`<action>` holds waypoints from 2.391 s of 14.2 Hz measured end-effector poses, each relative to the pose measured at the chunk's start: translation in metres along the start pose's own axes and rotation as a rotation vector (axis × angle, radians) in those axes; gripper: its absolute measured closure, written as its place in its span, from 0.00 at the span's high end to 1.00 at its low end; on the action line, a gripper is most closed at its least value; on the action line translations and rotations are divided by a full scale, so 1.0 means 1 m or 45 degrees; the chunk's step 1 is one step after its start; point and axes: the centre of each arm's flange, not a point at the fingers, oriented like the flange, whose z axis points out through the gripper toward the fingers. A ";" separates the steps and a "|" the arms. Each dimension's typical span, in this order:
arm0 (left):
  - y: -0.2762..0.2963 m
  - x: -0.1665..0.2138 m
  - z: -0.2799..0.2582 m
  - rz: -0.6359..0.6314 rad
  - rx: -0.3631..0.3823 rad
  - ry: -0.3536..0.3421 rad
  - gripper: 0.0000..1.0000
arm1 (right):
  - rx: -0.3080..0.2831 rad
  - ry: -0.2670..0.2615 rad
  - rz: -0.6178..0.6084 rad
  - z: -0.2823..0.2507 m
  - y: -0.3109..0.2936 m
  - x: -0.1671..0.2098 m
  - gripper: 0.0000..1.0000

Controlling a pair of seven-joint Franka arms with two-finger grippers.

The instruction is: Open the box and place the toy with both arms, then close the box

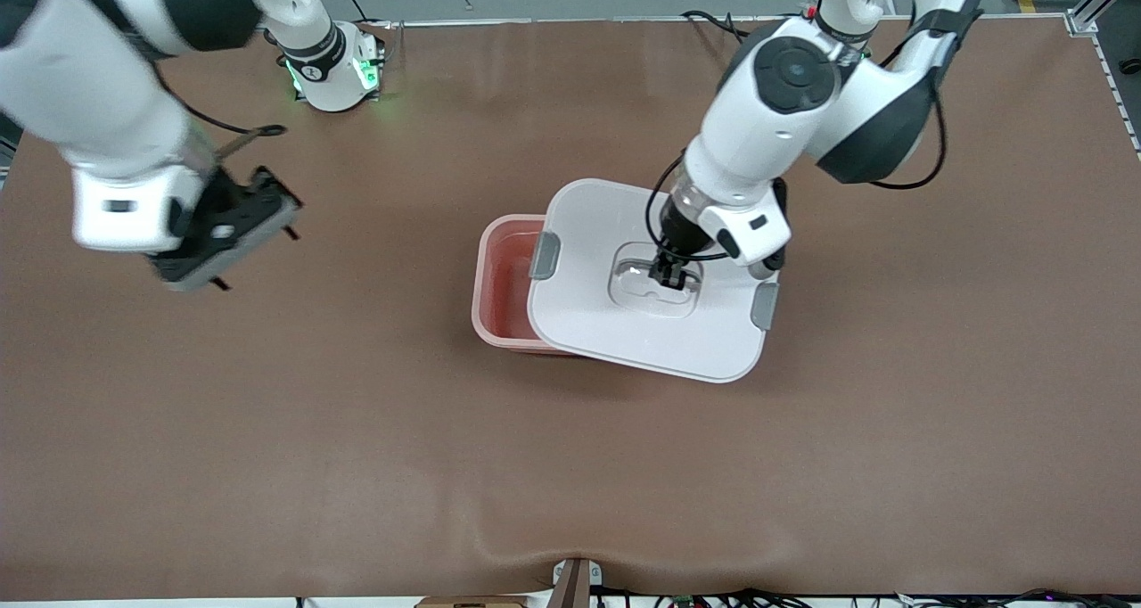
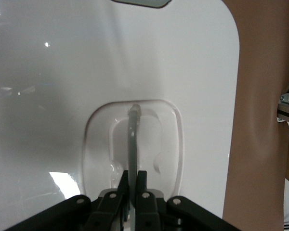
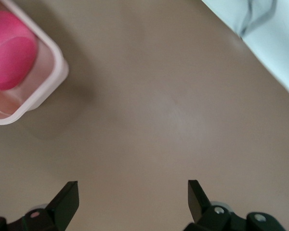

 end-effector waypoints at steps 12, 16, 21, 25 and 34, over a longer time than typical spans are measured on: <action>-0.051 -0.099 0.106 -0.148 -0.113 0.130 0.07 | 0.054 -0.017 0.786 -0.035 0.111 -0.118 1.00; -0.059 -0.106 0.129 -0.144 -0.130 0.170 0.07 | 0.060 -0.040 0.903 -0.041 0.107 -0.126 1.00; -0.067 -0.110 0.144 -0.126 -0.114 0.167 0.07 | 0.070 -0.070 0.943 -0.041 0.114 -0.139 1.00; -0.067 -0.111 0.143 -0.123 -0.119 0.160 0.07 | 0.061 -0.045 0.912 -0.042 0.115 -0.137 1.00; -0.070 -0.118 0.122 -0.119 -0.152 0.145 0.07 | 0.063 -0.048 0.908 -0.040 0.116 -0.138 1.00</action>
